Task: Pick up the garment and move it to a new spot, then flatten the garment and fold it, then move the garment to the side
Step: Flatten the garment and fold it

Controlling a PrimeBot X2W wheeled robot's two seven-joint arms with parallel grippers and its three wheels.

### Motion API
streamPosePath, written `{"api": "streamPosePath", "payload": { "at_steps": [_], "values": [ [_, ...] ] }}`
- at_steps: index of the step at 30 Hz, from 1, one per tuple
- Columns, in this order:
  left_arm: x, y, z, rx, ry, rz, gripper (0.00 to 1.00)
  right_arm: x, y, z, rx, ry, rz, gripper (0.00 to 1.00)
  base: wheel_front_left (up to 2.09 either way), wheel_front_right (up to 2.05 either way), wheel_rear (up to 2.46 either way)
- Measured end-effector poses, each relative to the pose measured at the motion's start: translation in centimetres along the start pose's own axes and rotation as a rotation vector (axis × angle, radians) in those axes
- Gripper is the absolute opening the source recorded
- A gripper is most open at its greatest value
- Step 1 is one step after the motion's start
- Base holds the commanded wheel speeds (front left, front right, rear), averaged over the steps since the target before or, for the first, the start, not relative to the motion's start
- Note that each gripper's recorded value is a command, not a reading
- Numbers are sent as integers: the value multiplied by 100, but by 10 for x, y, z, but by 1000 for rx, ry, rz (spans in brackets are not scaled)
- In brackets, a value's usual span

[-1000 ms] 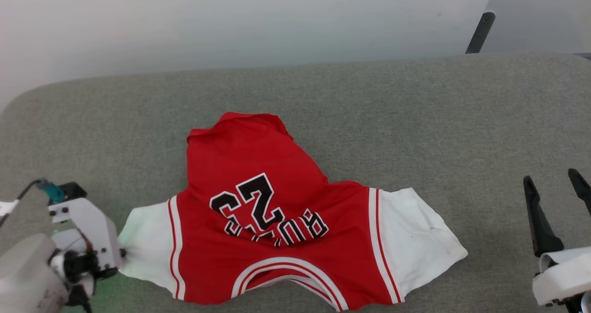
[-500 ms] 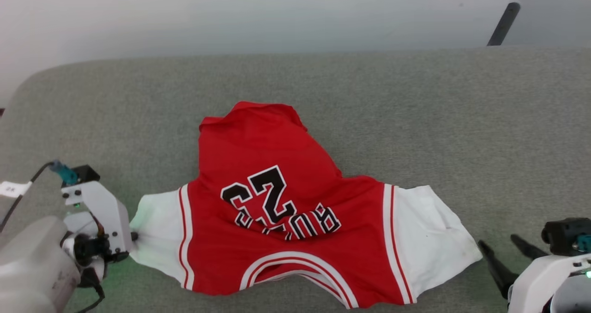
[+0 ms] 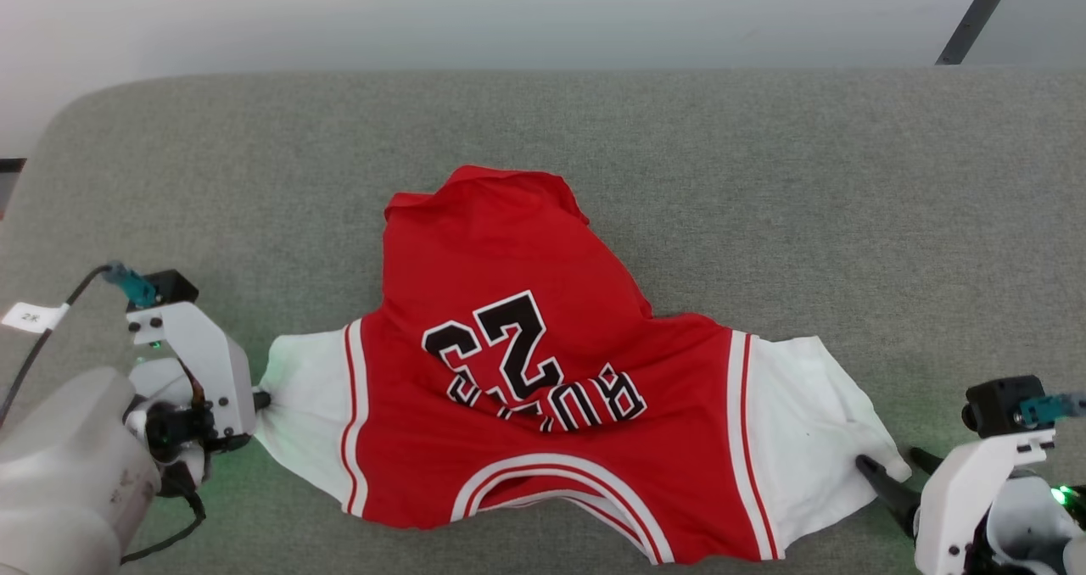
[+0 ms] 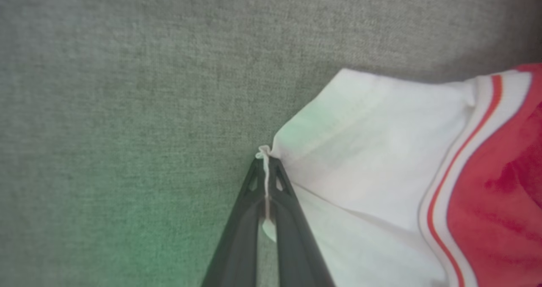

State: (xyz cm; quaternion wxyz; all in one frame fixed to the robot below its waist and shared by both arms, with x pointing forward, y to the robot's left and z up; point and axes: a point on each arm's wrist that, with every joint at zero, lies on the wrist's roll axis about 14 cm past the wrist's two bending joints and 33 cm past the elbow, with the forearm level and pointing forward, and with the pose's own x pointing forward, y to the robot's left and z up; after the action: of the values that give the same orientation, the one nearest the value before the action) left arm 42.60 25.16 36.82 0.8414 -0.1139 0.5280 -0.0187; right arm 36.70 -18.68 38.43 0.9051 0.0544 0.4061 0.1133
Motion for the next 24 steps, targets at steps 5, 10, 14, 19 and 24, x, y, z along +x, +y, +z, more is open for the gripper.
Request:
{"api": "streamPosePath", "payload": {
  "at_steps": [5,10,14,19,24],
  "values": [
    [0,-3,3,-3,6,-6,0,6,2,3,42,47,35,0,0,0,0],
    [-9,-9,11,17,15,-13,0,0,6,25,43,56,70,0,0,0,0],
    [-23,-30,22,70,12,-44,0,-16,14,68,18,-27,108,0,0,0,0],
    [-62,-51,63,150,-98,-63,0,-47,25,130,-56,-175,130,0,0,0,0],
    [-112,-74,102,224,-236,-80,0,-83,45,189,-129,-335,149,0,0,0,0]
  ]
}}
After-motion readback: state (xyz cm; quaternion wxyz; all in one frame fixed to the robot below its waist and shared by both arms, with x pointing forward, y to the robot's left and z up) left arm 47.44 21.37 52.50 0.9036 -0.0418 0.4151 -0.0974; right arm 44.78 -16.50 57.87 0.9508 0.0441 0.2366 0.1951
